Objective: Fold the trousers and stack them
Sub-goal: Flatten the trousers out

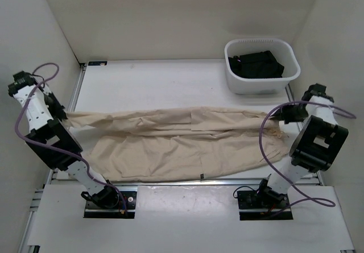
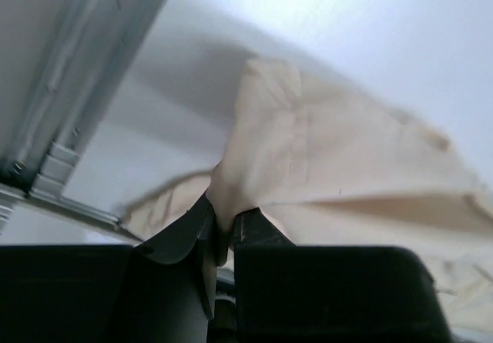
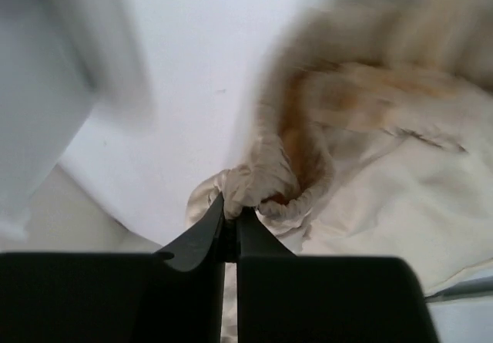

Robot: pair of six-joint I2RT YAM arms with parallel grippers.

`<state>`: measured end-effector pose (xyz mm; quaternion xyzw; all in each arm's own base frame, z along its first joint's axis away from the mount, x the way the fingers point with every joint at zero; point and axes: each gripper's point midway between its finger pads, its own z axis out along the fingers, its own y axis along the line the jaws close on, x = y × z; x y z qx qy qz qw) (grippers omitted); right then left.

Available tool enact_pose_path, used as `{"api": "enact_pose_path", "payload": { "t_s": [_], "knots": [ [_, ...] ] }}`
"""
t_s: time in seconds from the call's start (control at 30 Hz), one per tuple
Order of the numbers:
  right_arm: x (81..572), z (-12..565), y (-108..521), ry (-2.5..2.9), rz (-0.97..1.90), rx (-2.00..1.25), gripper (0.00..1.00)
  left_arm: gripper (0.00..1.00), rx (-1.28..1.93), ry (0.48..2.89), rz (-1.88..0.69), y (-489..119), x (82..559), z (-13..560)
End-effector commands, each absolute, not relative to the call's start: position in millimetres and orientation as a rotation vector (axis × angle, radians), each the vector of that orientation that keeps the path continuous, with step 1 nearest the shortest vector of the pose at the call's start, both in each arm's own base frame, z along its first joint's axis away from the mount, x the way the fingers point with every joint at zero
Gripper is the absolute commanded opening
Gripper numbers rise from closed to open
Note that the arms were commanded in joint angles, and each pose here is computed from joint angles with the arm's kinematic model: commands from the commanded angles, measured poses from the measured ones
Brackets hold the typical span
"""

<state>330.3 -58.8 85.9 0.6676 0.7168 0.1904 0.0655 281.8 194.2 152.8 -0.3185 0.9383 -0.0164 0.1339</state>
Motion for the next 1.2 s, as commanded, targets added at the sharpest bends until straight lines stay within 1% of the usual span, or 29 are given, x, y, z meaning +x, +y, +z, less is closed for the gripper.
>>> {"api": "enact_pose_path", "payload": {
  "t_s": [0.0,0.07,0.1,0.13,0.17,0.2,0.23,0.27,0.3,0.33,0.37,0.4,0.43,0.47,0.5,0.53,0.57,0.63,0.67,0.8,0.87,0.97,1.0,1.03,1.1,1.13,1.17],
  "knots": [
    [363.5,148.0,-76.5,2.392,0.635,1.363,0.0,0.14,-0.843,2.551,0.009,212.9,309.5,214.5],
    [357.1,167.0,-83.5,2.461,0.551,1.105,0.0,0.14,-0.822,2.506,0.033,213.7,310.6,234.8],
    [348.8,173.0,-95.0,2.45,0.497,1.093,0.0,0.14,-0.831,2.51,0.057,213.3,304.5,238.1],
    [334.1,166.1,-100.4,2.458,0.457,1.121,0.0,0.14,-0.847,2.531,0.077,211.4,295.6,232.5],
    [321.3,174.7,-105.0,2.408,0.43,1.144,0.0,0.14,-0.863,2.554,0.096,208.2,285.6,226.6],
    [306.8,170.5,-115.7,2.36,0.436,1.23,0.0,0.14,-0.889,2.551,0.138,205.6,267.5,228.5],
    [295.9,163.7,-114.9,2.339,0.449,1.284,0.0,0.14,-0.948,2.641,0.112,194.4,243.5,197.7],
    [285.1,163.0,-113.7,2.3,0.443,1.312,0.0,0.14,-0.966,2.679,0.108,185.6,230.0,186.2],
    [264.9,136.8,-101.2,2.337,0.469,1.407,0.0,0.14,-1.004,2.71,0.111,180.3,213.2,174.9],
    [253.8,126.2,-98.7,2.351,0.434,1.447,0.0,0.14,-1.032,2.725,0.143,174.2,194.5,169.6],
    [238.8,117.1,-104.5,2.355,0.339,1.488,0.0,0.14,-1.067,2.818,0.106,155.8,171.1,142.6],
    [221.3,96.4,-100.2,2.361,0.319,1.584,0.0,0.14,-1.091,2.816,0.105,153.2,163.0,133.8],
    [214.4,90.2,-99.0,2.34,0.318,1.621,0.0,0.14,-1.114,2.801,0.129,151.2,152.2,131.5],
    [214.7,82.7,-101.2,2.309,0.332,1.645,0.0,0.14,-1.128,2.838,0.107,141.1,141.4,118.0],
    [216.5,80.1,-98.2,2.282,0.377,1.653,0.0,0.14,-1.145,2.837,0.105,139.2,136.4,116.0],
    [222.3,79.4,-87.0,2.267,0.484,1.645,0.0,0.14,-1.141,2.826,0.112,139.4,136.6,115.5],
    [227.8,80.3,-85.5,2.258,0.525,1.628,0.0,0.14,-1.138,2.823,0.094,137.9,138.1,115.4],
    [231.3,84.5,-85.4,2.26,0.527,1.61,0.0,0.14,-1.138,2.828,0.047,131.8,138.6,118.3],
    [227.8,83.6,-90.0,2.273,0.477,1.611,0.0,0.14,-1.147,2.853,-0.017,123.9,137.8,118.7],
    [219.6,76.6,-84.0,2.295,0.457,1.64,0.0,0.14,-1.159,2.881,-0.021,121.9,133.5,109.8],
    [216.1,72.7,-84.8,2.296,0.433,1.664,0.0,0.14,-1.14,2.84,-0.059,122.6,144.2,114.9],
    [223.8,78.3,-83.9,2.329,0.398,1.611,0.0,0.14,-1.064,2.701,-0.093,142.4,185.7,154.1],
    [222.7,75.7,-86.9,2.361,0.347,1.6,0.0,0.14,-0.955,2.605,-0.12,147.8,218.1,187.7],
    [226.0,76.8,-89.0,2.371,0.321,1.583,0.0,0.14,-0.902,2.568,-0.144,148.8,234.9,202.3],
    [239.6,83.7,-89.7,2.403,0.29,1.525,0.0,0.14,-0.796,2.546,-0.24,144.4,272.4,216.4],
    [246.6,88.0,-91.3,2.393,0.282,1.521,0.0,0.14,-0.728,2.491,-0.206,152.9,295.5,238.1],
    [253.0,92.1,-89.1,2.403,0.274,1.501,0.0,0.14,-0.694,2.491,-0.209,154.3,310.4,241.1]
  ]
}}
